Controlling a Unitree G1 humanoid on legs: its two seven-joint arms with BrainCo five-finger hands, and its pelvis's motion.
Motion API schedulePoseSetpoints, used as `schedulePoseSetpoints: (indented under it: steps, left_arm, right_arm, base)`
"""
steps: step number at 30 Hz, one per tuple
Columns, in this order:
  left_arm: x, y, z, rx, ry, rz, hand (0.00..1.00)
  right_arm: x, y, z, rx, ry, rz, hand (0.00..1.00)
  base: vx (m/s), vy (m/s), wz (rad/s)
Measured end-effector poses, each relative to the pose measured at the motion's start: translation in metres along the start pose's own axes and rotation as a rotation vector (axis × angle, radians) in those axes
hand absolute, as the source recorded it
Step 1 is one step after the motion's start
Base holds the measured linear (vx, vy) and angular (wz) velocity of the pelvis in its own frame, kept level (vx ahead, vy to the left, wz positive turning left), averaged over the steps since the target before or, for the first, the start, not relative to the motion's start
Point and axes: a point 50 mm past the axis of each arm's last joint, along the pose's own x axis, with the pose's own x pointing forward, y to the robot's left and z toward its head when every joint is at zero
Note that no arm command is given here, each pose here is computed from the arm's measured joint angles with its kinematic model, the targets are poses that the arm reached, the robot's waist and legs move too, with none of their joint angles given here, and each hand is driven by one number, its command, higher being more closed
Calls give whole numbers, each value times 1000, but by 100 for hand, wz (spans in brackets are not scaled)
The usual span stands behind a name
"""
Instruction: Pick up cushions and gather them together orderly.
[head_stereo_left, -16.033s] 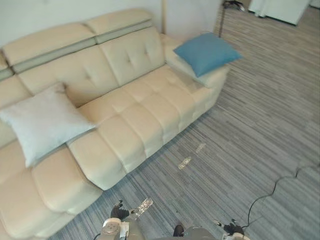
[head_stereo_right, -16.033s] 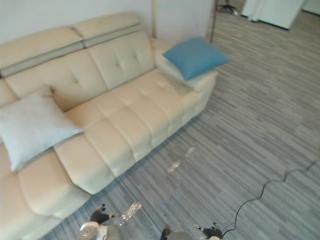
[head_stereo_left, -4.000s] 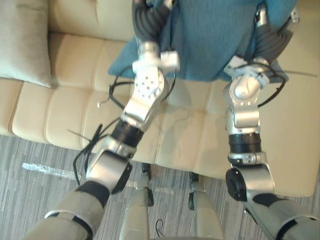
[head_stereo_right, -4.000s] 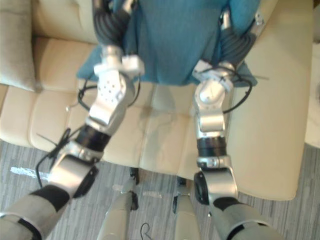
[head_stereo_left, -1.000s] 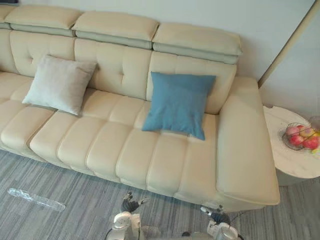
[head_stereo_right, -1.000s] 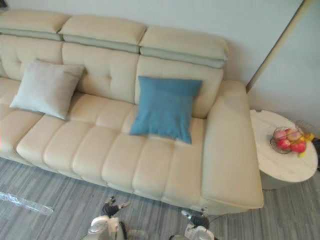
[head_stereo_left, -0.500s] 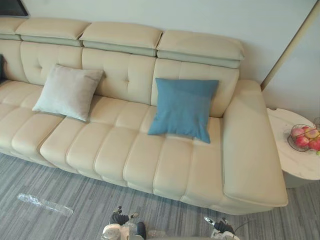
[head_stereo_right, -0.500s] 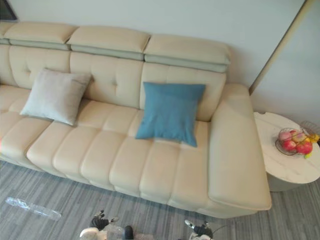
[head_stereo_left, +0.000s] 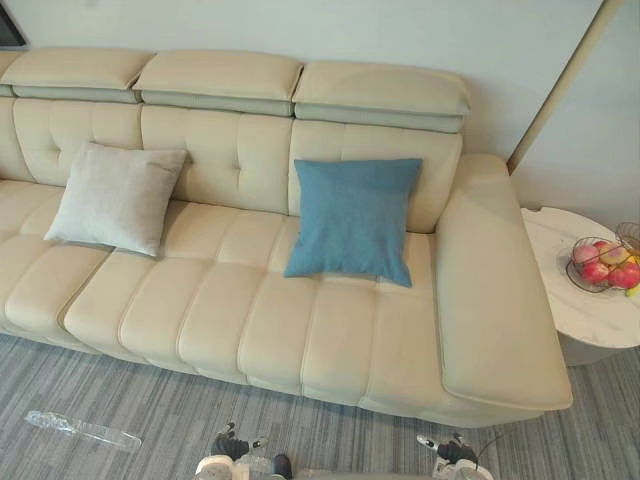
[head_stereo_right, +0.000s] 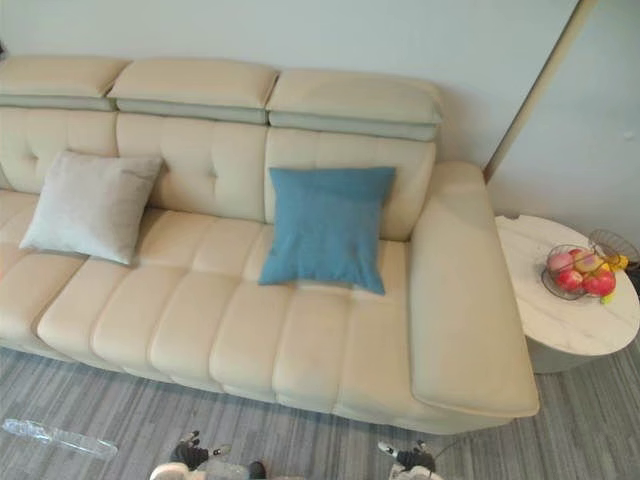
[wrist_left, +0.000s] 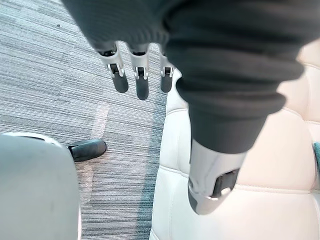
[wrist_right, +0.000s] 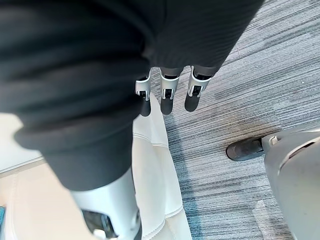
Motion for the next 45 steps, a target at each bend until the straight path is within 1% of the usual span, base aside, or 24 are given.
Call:
schedulePoseSetpoints:
  steps: [6, 8, 10, 13, 18, 20, 21, 24, 26, 27, 29, 30, 32, 36, 38, 41, 43, 45]
  left_arm:
    - [-1, -3, -2, -4, 9, -6, 0]
    - [-1, -7, -3, -12, 11, -14, 0]
    - [-2, -14, -2, -45, 14, -24, 0]
    - [-1, -11, 5, -83, -11, -6, 0]
    - [-1, -11, 5, -120, 1, 6, 0]
    - [1, -9, 9, -98, -12, 8, 0]
    - [1, -9, 10, -98, -14, 9, 0]
    - [2, -8, 20, -96, -50, 13, 0]
    - [5, -7, 29, -95, -70, 13, 0]
    - [5, -9, 31, -95, -70, 6, 0]
    - [5, -19, 35, -97, -76, -20, 0]
    - [6, -21, 37, -98, -83, -25, 0]
    - [7, -15, 40, -71, -93, -14, 0]
    - [2, -7, 8, -67, 2, 6, 0]
    - [-2, -13, -1, -97, 22, -5, 0]
    - [-2, -21, 3, -132, 11, -22, 0]
    - [-2, -22, 4, -139, 6, -22, 0]
    - [-3, -23, 5, -177, -5, -17, 0]
  right_arm:
    - [-3, -6, -11, -16, 33, -12, 0]
    - [-5, -8, -19, -54, 53, -14, 0]
    - [-6, -9, -15, -68, 26, -8, 0]
    - [-7, 1, -7, -101, -19, 26, 0]
    - [-8, 5, -2, -112, -44, 37, 0]
    - [-9, 16, 7, -142, -83, 65, 0]
    - [-9, 17, 7, -146, -85, 67, 0]
    - [-11, 32, 8, -136, -91, 105, 0]
    - [-12, 33, 4, -147, -82, 108, 0]
    - [-12, 35, 3, -179, -82, 117, 0]
    - [-5, 27, 18, -241, -111, 105, 0]
    - [-2, 26, 22, -245, -104, 98, 0]
    - [-2, 25, 21, -257, -98, 98, 0]
    - [-2, 25, 22, -293, -109, 105, 0]
    - [0, 16, 24, -308, -111, 86, 0]
    - [5, -5, 29, -339, -94, 32, 0]
    - [5, -13, 25, -337, -76, 12, 0]
    - [4, -12, 22, -326, -70, 14, 0]
  base:
    - [0, 0, 0]
    - [-23, -9, -4]
    - [-77, -9, -26]
    - [-131, -13, -70]
    - [-105, 8, -123]
    - [-51, 31, -189]
    - [-29, 18, -173]
    - [46, -15, -134]
    - [113, -91, -109]
    - [41, -102, -120]
    - [17, -46, -136]
    - [93, -5, -117]
    - [88, -105, -101]
    - [30, -235, -138]
    - [96, -206, -185]
    - [110, -44, -182]
    - [124, 24, -190]
    - [103, 104, -213]
